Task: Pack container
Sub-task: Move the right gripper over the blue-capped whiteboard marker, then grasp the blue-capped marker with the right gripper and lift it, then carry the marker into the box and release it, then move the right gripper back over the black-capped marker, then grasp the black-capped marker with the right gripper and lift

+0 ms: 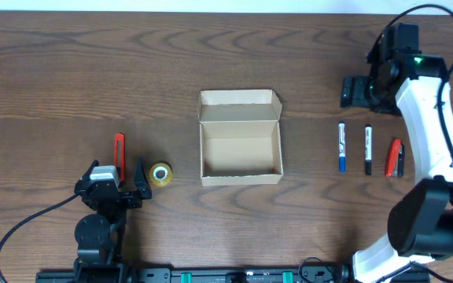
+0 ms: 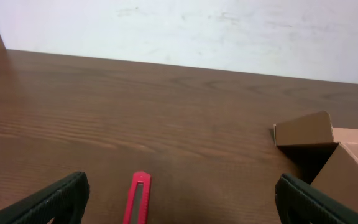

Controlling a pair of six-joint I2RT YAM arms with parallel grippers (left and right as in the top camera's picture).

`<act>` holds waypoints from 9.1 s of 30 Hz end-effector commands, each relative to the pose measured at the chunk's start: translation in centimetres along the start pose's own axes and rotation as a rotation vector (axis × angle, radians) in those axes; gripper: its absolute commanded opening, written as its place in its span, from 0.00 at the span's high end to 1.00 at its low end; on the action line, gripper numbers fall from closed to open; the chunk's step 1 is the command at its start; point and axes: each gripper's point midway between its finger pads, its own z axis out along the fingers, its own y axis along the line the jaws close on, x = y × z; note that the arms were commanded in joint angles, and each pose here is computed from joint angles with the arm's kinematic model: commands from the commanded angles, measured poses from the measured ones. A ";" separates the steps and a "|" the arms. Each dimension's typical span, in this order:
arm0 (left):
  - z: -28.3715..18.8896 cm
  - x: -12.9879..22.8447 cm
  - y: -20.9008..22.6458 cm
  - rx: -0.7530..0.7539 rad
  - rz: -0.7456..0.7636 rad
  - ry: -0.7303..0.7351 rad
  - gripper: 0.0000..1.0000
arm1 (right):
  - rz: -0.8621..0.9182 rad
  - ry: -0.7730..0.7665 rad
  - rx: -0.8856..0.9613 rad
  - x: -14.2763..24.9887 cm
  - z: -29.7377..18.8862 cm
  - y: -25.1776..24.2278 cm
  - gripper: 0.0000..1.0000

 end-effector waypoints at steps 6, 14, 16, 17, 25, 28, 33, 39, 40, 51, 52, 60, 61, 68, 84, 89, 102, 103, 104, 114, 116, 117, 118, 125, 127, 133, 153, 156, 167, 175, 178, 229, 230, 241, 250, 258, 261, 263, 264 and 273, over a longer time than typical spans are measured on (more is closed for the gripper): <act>0.1 2.1 0.1 -0.004 -0.008 0.066 0.05 | 0.020 0.161 -0.040 5.8 6.4 1.3 0.08; 0.1 2.1 0.1 -0.004 -0.015 0.066 0.05 | 0.022 0.206 -0.032 8.8 8.8 1.0 0.08; 0.1 2.1 0.1 -0.004 -0.015 0.066 0.05 | 0.022 0.202 -0.033 9.0 9.3 1.0 0.07; 0.1 2.1 0.1 -0.004 -0.015 0.066 0.05 | 0.023 0.202 -0.033 9.1 9.5 1.0 0.07; 0.1 2.1 0.1 -0.003 -0.019 0.066 0.05 | 0.023 0.187 -0.035 9.9 10.9 0.9 0.07; 0.1 2.1 0.1 -0.003 -0.020 0.066 0.05 | 0.026 0.177 -0.036 9.6 10.9 0.9 0.07; 0.1 2.1 0.1 -0.003 -0.020 0.066 0.05 | 0.038 0.160 -0.036 9.2 11.0 0.5 0.08; 0.1 2.1 0.1 -0.003 -0.020 0.066 0.05 | 0.049 0.174 -0.032 9.4 11.5 0.1 0.08; 0.1 2.1 0.1 -0.004 -0.023 0.066 0.05 | 0.049 0.183 -0.031 9.5 11.8 0.1 0.08; 0.1 2.1 0.1 -0.004 -0.026 0.066 0.05 | 0.049 0.272 -0.019 11.5 14.5 0.0 0.10; 0.1 2.1 0.1 -0.004 -0.027 0.066 0.05 | 0.049 0.274 -0.019 11.5 14.5 0.0 0.10; 0.1 2.1 0.1 -0.004 -0.027 0.066 0.05 | 0.050 0.263 -0.028 11.2 14.6 0.2 0.83; 0.1 2.1 0.1 -0.004 -0.026 0.065 0.04 | 0.050 0.263 -0.028 11.2 14.6 0.2 0.92; 0.1 2.1 0.1 -0.004 -0.027 0.065 0.05 | 0.050 0.243 -0.031 10.8 14.7 0.2 0.99; 0.1 2.1 0.1 -0.004 -0.026 0.066 0.05 | -0.187 -0.290 -0.563 -2.4 -3.4 10.1 0.99; 0.1 2.1 0.1 -0.004 -0.026 0.066 0.05 | -0.552 -0.434 -0.592 -0.8 -11.6 14.2 0.99; 0.1 2.1 -0.3 0.022 -0.027 0.067 0.05 | -1.595 -0.405 -0.461 11.1 -14.3 22.6 0.99; 0.1 2.1 -0.3 0.023 -0.027 0.067 0.05 | -1.639 -0.411 -0.441 11.2 -14.1 22.9 0.99; 0.1 2.1 -0.4 0.023 -0.027 0.067 0.05 | -1.675 -0.419 -0.427 11.4 -14.1 23.3 0.99; 0.1 2.1 -0.7 0.041 -0.028 0.067 0.05 | -1.775 -0.253 -0.470 12.9 -7.7 26.1 0.99; 0.1 2.1 -0.7 0.041 -0.028 0.067 0.05 | -1.776 -0.186 -0.481 13.3 -5.4 26.3 0.99; 0.1 2.1 -0.7 0.041 -0.028 0.067 0.05 | -1.777 -0.154 -0.486 13.5 -4.4 26.3 0.99; 0.1 2.1 -0.7 0.041 -0.028 0.067 0.05 | -1.777 -0.131 -0.489 13.7 -3.5 26.4 0.99; 0.1 2.1 -0.7 0.041 -0.028 0.067 0.05 | -1.773 -0.013 -0.519 14.7 1.4 27.1 0.99; 0.1 2.1 -0.7 0.041 -0.028 0.067 0.05 | -1.769 0.012 -0.533 15.1 2.5 27.2 0.99; 0.1 2.1 -0.6 0.040 -0.028 0.067 0.05 | -1.758 0.078 -0.577 16.3 4.7 27.4 0.99; 0.1 2.1 -0.6 0.040 -0.028 0.067 0.05 | -1.722 -0.039 -0.614 14.6 0.5 28.9 0.76; 0.1 2.1 -0.6 0.040 -0.028 0.067 0.05 | -1.666 -0.233 -0.616 11.4 -5.2 30.1 0.73; 0.1 2.1 -0.6 0.040 -0.028 0.067 0.05 | -0.912 -0.595 -0.407 -1.3 -19.6 19.8 0.49; 0.1 2.1 -0.6 0.040 -0.028 0.067 0.05 | -0.065 -0.432 -0.066 -7.0 -14.3 2.1 0.01; 0.1 2.1 -0.6 0.040 -0.028 0.067 0.04 | 0.089 -0.366 0.027 -6.9 -12.2 -3.0 0.01; 0.1 2.1 -0.7 0.041 -0.028 0.067 0.05 | -0.068 0.207 -0.063 8.7 10.3 -5.9 0.07; 0.1 2.1 -0.7 0.041 -0.028 0.067 0.05 | -0.068 0.205 -0.062 8.6 10.3 -5.9 0.07; 0.1 2.1 -0.6 0.040 -0.028 0.067 0.05 | -0.065 0.223 -0.064 9.0 11.1 -5.9 0.06; 0.1 2.1 -0.6 0.040 -0.028 0.067 0.04 | -0.060 0.284 -0.071 10.3 12.8 -5.8 0.08; 0.1 2.1 -0.6 0.040 -0.028 0.067 0.05 | -0.037 0.271 -0.070 10.0 12.9 -5.8 0.54; 0.1 2.0 -0.6 0.040 -0.028 0.067 0.05 | -0.037 0.269 -0.070 9.9 12.9 -5.8 0.70; 0.1 2.0 -0.6 0.040 -0.028 0.067 0.05 | -0.036 0.267 -0.069 9.9 12.9 -5.8 0.82; 0.1 2.0 -0.6 0.040 -0.028 0.067 0.05 | -0.037 0.266 -0.069 9.9 12.9 -5.8 0.85; 0.1 2.0 -0.7 0.040 -0.028 0.066 0.05 | -0.023 0.236 -0.133 9.2 12.8 -4.7 0.99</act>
